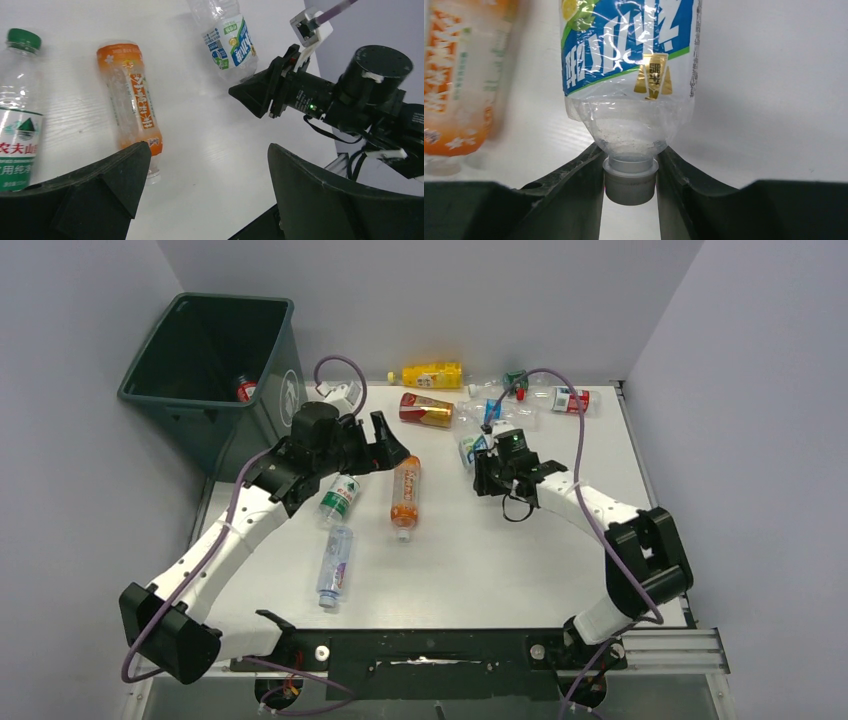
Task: Put the plastic bottles in the bin
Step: Pick up the plastic bottle at the center of the board.
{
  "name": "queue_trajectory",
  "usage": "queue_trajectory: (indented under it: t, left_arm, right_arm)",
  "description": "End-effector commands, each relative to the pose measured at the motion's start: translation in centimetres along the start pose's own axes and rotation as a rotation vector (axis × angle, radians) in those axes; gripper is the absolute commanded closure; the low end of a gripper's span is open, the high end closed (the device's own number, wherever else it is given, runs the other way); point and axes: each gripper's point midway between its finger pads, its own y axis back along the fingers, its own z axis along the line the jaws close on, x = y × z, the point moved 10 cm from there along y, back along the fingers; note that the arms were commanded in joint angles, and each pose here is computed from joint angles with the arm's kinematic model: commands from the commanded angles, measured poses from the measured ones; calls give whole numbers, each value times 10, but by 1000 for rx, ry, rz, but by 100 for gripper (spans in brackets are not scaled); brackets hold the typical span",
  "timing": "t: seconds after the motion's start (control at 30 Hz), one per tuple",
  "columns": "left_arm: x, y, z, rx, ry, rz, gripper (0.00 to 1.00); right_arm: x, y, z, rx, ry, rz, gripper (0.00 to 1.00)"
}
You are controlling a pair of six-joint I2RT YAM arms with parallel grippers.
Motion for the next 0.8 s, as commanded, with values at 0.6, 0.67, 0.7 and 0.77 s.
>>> queue_trajectory:
  t: [0.6, 0.67, 0.7, 0.77]
  left_arm:
    - [11, -53, -18, 392, 329, -22, 11]
    - [12, -52, -17, 382, 330, -25, 11]
    - [12, -51, -16, 375, 330, -27, 11]
    - [13, -50, -14, 359, 327, -31, 11]
  right_arm:
    - [-19, 123, 127, -253, 121, -281, 82]
    - [-19, 128, 137, -263, 135, -289, 82]
    - [-19, 130, 141, -267, 142, -293, 82]
    - [-19, 134, 148, -267, 154, -297, 82]
